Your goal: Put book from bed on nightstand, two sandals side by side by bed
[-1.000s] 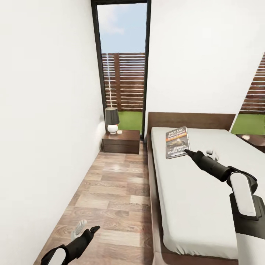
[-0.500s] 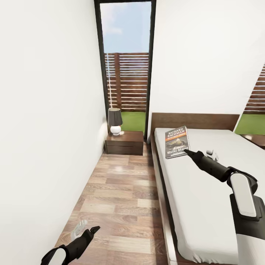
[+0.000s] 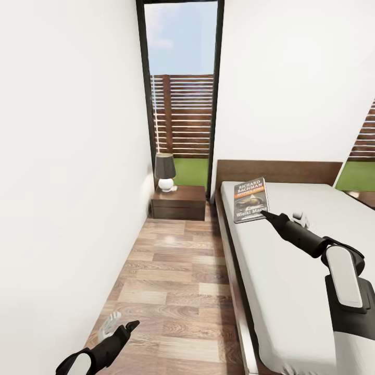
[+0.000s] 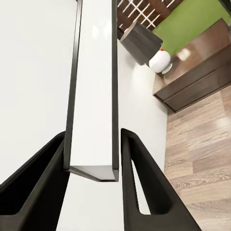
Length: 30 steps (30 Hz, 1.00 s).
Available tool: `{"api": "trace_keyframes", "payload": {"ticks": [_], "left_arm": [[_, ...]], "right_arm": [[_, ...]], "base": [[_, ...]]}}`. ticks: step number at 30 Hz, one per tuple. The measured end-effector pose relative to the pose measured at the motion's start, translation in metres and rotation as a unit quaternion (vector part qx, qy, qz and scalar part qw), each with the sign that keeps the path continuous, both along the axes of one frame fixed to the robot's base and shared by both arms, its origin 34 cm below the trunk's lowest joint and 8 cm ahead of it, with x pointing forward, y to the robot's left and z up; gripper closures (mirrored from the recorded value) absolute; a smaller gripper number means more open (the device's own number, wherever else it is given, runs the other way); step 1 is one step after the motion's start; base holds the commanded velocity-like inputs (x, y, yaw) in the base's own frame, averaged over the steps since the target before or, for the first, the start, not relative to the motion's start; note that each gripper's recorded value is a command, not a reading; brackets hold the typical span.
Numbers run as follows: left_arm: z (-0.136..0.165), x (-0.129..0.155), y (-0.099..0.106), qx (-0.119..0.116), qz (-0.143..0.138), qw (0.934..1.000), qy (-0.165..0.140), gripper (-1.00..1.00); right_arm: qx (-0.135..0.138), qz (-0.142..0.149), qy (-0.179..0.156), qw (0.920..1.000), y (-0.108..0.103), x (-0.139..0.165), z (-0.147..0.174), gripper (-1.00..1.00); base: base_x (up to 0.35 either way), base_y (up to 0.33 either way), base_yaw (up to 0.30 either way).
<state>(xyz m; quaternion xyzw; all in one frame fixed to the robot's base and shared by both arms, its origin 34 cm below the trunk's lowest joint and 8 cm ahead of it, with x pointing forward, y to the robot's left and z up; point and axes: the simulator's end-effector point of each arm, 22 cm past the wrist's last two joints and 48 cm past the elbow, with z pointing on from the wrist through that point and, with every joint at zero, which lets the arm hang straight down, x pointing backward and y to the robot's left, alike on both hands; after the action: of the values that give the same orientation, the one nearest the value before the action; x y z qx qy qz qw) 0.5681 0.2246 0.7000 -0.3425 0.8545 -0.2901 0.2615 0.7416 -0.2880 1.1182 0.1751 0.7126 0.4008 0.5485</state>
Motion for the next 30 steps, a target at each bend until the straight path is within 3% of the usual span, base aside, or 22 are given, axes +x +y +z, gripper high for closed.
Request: {"api": "trace_keyframes", "payload": {"ticks": [21,30], "left_arm": [[0.0,0.0,0.0,0.0,0.0,1.0,0.0,-1.0],[-0.002,-0.002,0.001,0.002,0.0,1.0,0.002,-1.0]], "right_arm": [[0.0,0.0,0.0,1.0,0.0,0.0,0.0,1.0],[-0.015,-0.014,-0.003,0.9998,-0.017,-0.009,0.009,1.0]], "base": [[0.001,0.001,0.0],[0.121,0.159,0.0]]}}
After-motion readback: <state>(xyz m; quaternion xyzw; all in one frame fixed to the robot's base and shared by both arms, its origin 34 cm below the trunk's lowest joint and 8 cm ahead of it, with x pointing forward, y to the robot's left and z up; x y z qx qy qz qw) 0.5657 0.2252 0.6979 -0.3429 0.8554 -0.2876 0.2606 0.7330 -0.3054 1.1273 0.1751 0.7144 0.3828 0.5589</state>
